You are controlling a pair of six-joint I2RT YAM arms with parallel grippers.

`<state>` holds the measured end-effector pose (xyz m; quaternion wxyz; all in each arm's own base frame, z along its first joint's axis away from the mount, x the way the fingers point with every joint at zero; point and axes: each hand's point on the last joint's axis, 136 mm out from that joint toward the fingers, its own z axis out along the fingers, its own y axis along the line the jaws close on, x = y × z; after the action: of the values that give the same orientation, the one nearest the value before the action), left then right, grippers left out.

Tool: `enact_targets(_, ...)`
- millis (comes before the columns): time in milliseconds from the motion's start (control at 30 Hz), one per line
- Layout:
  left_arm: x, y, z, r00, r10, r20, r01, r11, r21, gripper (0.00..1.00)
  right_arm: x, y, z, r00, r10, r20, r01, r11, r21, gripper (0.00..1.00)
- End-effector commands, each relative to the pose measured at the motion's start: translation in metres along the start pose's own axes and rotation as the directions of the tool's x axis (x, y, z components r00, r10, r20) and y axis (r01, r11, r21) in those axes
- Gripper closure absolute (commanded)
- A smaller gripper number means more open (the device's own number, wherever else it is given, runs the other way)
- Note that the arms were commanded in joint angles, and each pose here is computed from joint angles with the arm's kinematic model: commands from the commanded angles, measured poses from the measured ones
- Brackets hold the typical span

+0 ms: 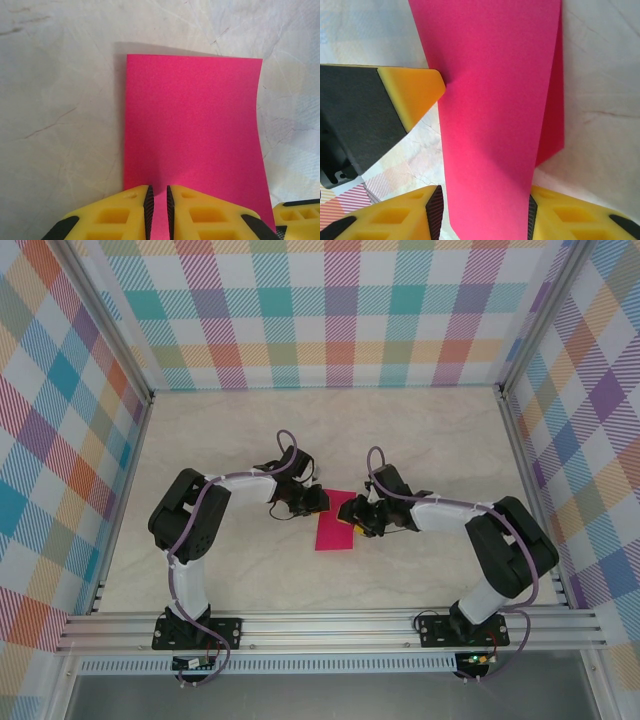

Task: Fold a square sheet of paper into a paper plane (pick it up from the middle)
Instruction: Third fold the triangle at the center of the table.

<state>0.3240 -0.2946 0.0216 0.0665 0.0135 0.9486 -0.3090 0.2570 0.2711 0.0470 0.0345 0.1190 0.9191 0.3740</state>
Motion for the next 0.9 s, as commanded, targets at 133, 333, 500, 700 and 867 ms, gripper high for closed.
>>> enact_targets(133,0.013,0.000,-0.007,0.999,0.027,-0.024,-0.027,1.000,-0.015,0.78,-0.005,-0.007,0.005,0.999,0.000,-0.035,0.002,0.998,0.067,0.64)
enact_targets(333,0.006,-0.029,-0.050,0.988,0.138,0.069,-0.140,0.990,0.028,0.65,-0.004,-0.019,0.009,0.998,0.025,-0.058,-0.017,0.992,0.125,0.78)
enact_targets(500,0.029,-0.040,-0.078,0.963,0.253,0.094,-0.257,0.966,0.034,0.57,-0.003,-0.018,0.010,0.997,0.032,-0.073,-0.022,0.991,0.131,0.82)
enact_targets(700,0.080,-0.047,-0.084,0.865,0.488,0.114,-0.482,0.873,-0.078,0.45,-0.004,-0.007,0.006,0.996,0.027,-0.082,-0.018,0.994,0.112,0.85)
enact_targets(867,0.107,-0.057,-0.072,0.748,0.649,0.137,-0.620,0.757,-0.207,0.41,-0.003,-0.005,0.007,0.994,0.041,-0.100,-0.031,0.995,0.100,0.86)
